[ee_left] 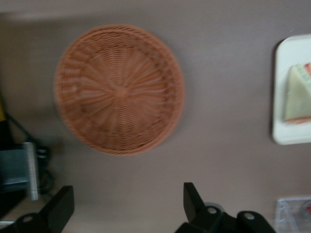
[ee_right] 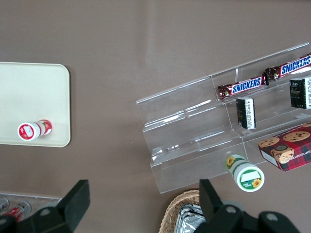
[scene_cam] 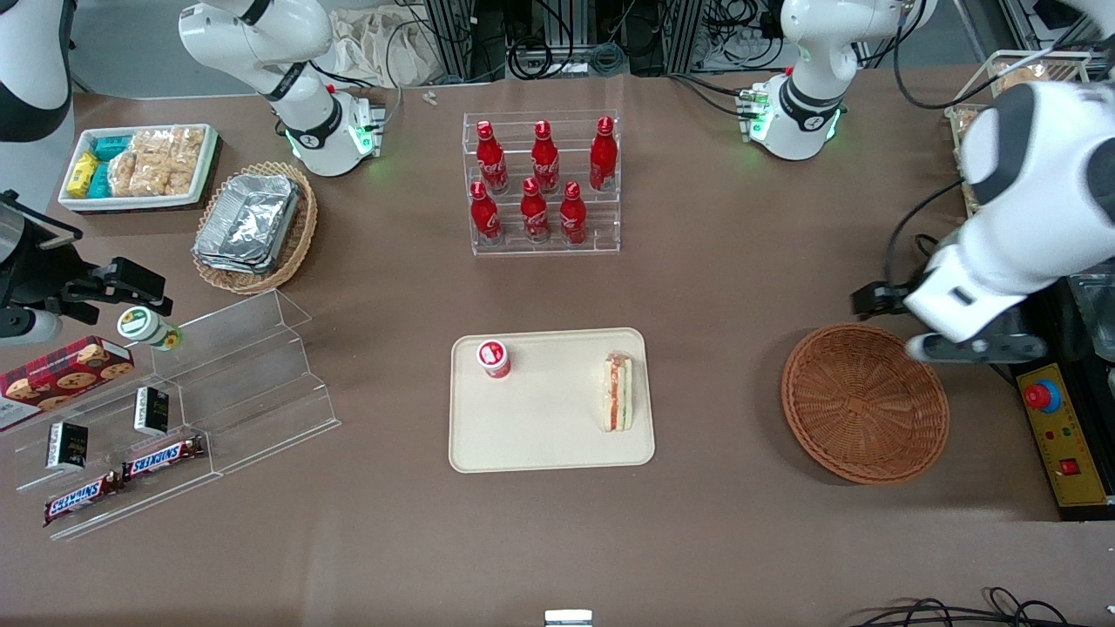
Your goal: Place sandwich from basket to tray
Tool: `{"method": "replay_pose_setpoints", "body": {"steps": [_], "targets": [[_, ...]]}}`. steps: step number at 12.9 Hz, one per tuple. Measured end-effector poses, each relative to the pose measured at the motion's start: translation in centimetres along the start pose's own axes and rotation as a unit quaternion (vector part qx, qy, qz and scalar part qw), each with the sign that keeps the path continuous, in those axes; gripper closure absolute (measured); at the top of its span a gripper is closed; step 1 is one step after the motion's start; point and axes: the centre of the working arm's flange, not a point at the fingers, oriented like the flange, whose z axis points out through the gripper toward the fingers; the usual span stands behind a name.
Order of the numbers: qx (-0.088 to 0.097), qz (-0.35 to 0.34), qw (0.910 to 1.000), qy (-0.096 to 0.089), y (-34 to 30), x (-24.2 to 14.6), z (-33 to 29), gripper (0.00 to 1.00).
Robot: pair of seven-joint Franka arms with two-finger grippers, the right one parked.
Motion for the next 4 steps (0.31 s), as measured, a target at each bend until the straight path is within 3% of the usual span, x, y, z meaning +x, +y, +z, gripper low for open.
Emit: {"method": "replay_pose_setpoints", "body": {"steps": [4], "targets": [[-0.002,0.083,0.9966,0.003,-5.3,-1.9,-1.1,0.00]]}}
